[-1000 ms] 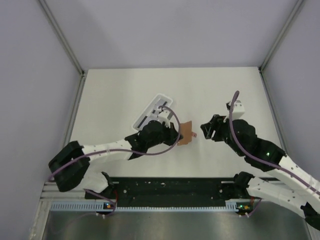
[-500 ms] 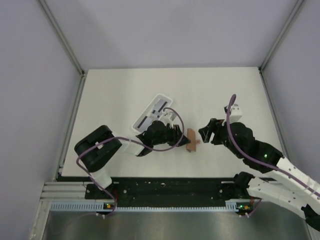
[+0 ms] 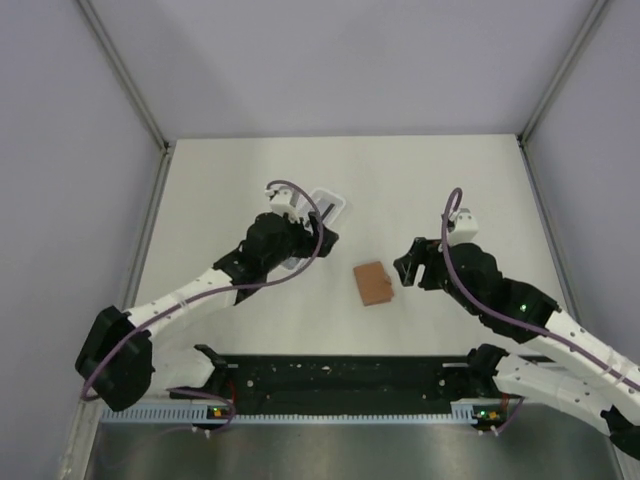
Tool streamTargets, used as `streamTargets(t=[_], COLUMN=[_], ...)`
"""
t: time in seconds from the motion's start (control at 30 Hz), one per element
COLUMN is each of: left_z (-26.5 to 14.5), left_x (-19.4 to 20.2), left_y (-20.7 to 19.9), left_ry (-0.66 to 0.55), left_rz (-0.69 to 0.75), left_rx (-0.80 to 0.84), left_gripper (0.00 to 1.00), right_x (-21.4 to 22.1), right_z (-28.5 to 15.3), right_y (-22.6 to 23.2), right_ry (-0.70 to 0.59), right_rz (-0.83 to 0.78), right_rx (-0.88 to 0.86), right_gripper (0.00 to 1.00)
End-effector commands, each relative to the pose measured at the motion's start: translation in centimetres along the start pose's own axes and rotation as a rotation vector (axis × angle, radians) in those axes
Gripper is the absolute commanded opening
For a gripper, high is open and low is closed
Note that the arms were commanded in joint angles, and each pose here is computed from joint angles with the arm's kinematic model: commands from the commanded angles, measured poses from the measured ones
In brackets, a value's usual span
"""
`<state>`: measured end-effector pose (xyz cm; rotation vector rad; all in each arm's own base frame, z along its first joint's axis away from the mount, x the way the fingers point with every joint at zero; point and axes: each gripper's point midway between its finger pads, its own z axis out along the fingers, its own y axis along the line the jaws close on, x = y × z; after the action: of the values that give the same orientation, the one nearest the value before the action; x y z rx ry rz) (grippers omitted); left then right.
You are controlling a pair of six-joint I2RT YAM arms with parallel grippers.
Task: Put the credit cards into the card holder
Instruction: Pick up the credit card from the storage box.
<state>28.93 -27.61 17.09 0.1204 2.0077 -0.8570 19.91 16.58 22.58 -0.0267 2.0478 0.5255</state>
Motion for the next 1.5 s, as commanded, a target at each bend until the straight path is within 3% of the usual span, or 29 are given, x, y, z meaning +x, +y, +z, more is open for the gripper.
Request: streamTargets(t=[0.0, 0.37, 0.77, 0.97, 1.1, 1.3, 1.47], left_z=[-1.2, 3.2, 5.0, 5.2, 5.0, 4.3, 3.5], left_x=[-3.6, -4.4, -2.0, -0.2, 0.9, 1.2, 1.4], left_y=[7.2, 15.4, 18.5, 18.6, 18.0, 16.9, 15.8], left_ry=[0.011, 0.297, 0.403, 0.455, 0.480, 0.444, 0.417], left_rz=[0.166, 0.488, 0.484, 0.419, 0.365, 0.313, 0.259], left_rx=[-0.283, -0.510, -0.517, -0.502, -0.473, -0.440, -0.408], left_gripper=[0.86, 0.85, 0.75, 0.60, 0.38, 0.30, 0.12], right_x=[-0.3, 0.2, 0.5, 0.7, 0.8, 1.1, 1.2], right_z=[0.5, -0.2, -0.1, -0.1, -0.1, 0.0, 0.2], right_y=[0.9, 1.1, 0.7, 0.6, 0.5, 0.5, 0.6], right_ry=[0.004, 0.024, 0.030, 0.032, 0.030, 0.038, 0.043], right_rz=[0.011, -0.021, -0.030, -0.034, -0.021, -0.017, -0.019], right_rx=[-0.025, -0.065, -0.053, -0.055, -0.048, -0.049, -0.055], right_gripper=[0.72, 0.72, 0.72, 0.72, 0.72, 0.72, 0.72])
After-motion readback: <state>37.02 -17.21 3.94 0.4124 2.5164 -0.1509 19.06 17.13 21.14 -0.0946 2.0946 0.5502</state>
